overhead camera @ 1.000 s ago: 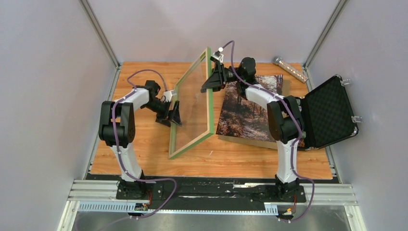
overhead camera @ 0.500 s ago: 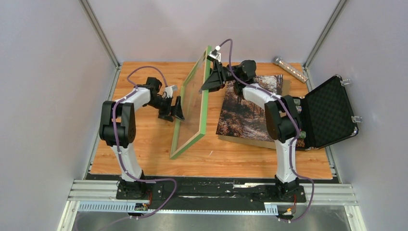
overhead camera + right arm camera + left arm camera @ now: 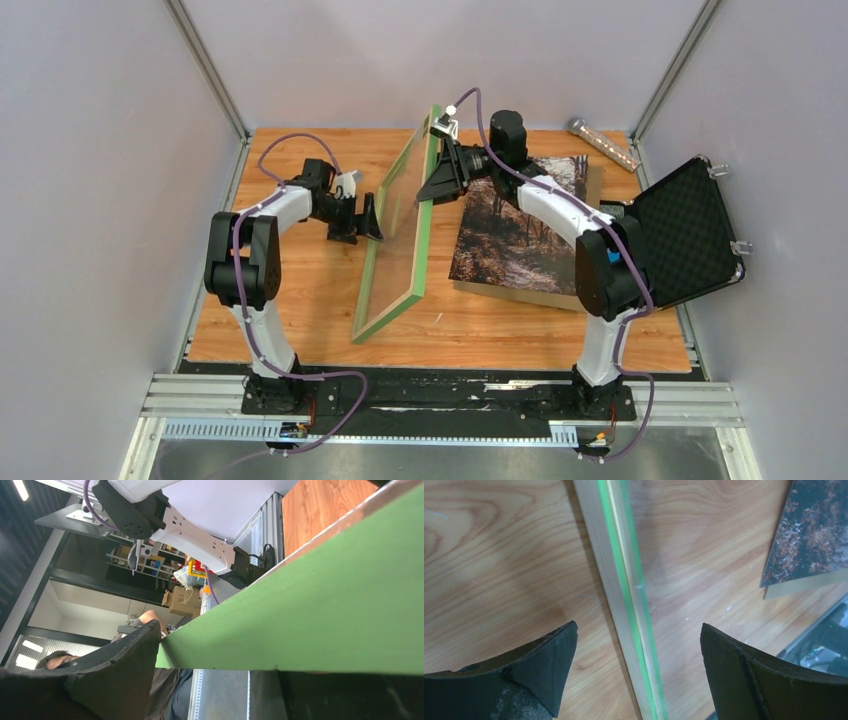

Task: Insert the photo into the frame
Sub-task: Adjust the photo frame at the center of the board.

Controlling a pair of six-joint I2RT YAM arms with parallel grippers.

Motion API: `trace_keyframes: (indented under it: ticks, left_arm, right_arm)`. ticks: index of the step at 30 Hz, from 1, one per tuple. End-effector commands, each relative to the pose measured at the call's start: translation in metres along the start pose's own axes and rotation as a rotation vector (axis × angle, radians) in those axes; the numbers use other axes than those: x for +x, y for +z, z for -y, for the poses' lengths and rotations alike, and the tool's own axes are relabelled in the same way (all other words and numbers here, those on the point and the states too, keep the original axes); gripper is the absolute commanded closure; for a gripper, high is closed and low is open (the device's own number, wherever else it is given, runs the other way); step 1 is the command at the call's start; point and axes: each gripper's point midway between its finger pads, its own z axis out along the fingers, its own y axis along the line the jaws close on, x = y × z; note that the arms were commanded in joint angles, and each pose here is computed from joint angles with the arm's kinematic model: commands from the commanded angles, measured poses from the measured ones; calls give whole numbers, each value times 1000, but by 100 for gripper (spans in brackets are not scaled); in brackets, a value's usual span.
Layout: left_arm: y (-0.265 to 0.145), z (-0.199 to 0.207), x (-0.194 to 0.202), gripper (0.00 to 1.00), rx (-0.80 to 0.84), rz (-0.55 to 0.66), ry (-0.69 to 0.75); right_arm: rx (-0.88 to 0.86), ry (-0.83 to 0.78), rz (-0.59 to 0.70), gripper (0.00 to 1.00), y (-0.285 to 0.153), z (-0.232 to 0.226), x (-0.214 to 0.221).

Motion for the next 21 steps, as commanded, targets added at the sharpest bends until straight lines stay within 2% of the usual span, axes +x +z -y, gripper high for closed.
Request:
trace_keyframes:
  ticks: [1,9,17,21]
  left_arm:
    - [-1,1,-12,0,-49,62,19]
    - [0,-9,-12,0,-98,67,15]
    - [4,-18,-15,0,-131,74,18]
    - [1,-37,-13,0,-217,86,-17]
  right_arm:
    - [53,-30,-14,38,0,0,20]
    - [219,70,129,35,-46,44,8]
    - [290,166,166,32,-79,88,14]
    - [376,206,199,32,-95,121,8]
